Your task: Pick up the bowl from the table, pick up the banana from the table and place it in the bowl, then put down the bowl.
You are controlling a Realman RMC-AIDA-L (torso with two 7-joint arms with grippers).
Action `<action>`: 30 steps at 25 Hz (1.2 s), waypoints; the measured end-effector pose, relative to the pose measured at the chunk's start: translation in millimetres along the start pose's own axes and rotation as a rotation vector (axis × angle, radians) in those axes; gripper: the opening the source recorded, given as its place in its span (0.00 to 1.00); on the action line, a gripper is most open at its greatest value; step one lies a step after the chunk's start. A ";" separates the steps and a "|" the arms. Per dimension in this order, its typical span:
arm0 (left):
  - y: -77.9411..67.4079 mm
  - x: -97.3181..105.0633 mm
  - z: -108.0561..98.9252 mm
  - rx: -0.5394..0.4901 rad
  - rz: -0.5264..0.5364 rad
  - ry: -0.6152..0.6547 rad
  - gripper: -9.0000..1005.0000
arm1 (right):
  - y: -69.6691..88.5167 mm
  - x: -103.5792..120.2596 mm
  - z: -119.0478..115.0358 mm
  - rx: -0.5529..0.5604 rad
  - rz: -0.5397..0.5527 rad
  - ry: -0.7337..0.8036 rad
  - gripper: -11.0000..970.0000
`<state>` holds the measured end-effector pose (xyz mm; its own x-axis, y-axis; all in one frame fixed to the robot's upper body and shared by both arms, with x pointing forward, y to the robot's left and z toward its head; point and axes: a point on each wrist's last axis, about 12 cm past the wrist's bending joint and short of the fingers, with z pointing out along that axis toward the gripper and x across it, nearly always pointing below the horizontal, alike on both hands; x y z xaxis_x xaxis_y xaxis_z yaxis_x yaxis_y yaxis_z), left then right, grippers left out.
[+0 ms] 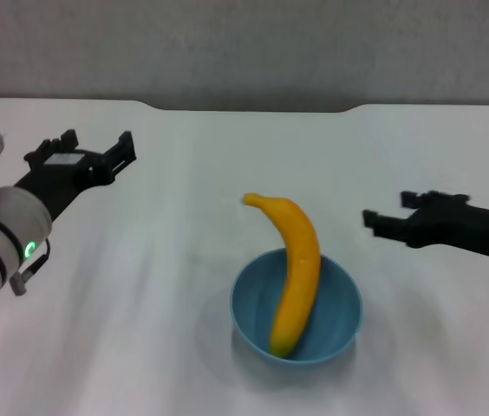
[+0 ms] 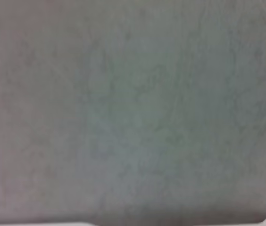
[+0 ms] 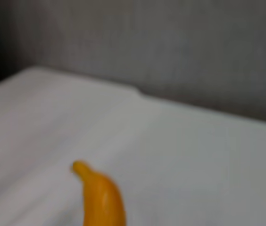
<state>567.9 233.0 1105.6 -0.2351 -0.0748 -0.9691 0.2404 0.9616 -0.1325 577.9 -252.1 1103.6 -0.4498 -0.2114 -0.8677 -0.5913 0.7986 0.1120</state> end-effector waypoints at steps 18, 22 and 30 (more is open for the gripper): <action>21.7 30.1 -10.1 -0.014 -0.092 -0.031 0.80 | -29.3 100.3 -57.1 0.111 0.243 -0.487 0.82; 24.7 37.5 -16.1 -0.020 -0.098 -0.033 0.79 | -28.4 114.2 -60.6 0.147 0.280 -0.487 0.82; 29.4 60.6 -26.3 0.015 -0.086 -0.066 0.79 | -22.1 129.6 -68.6 0.196 0.290 -0.554 0.82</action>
<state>535.9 263.7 1048.5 -0.1927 -0.1748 -0.9656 0.2363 0.9468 -0.2185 486.8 -335.8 1021.9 -0.1298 0.3076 -0.9426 -0.3412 0.8788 0.3338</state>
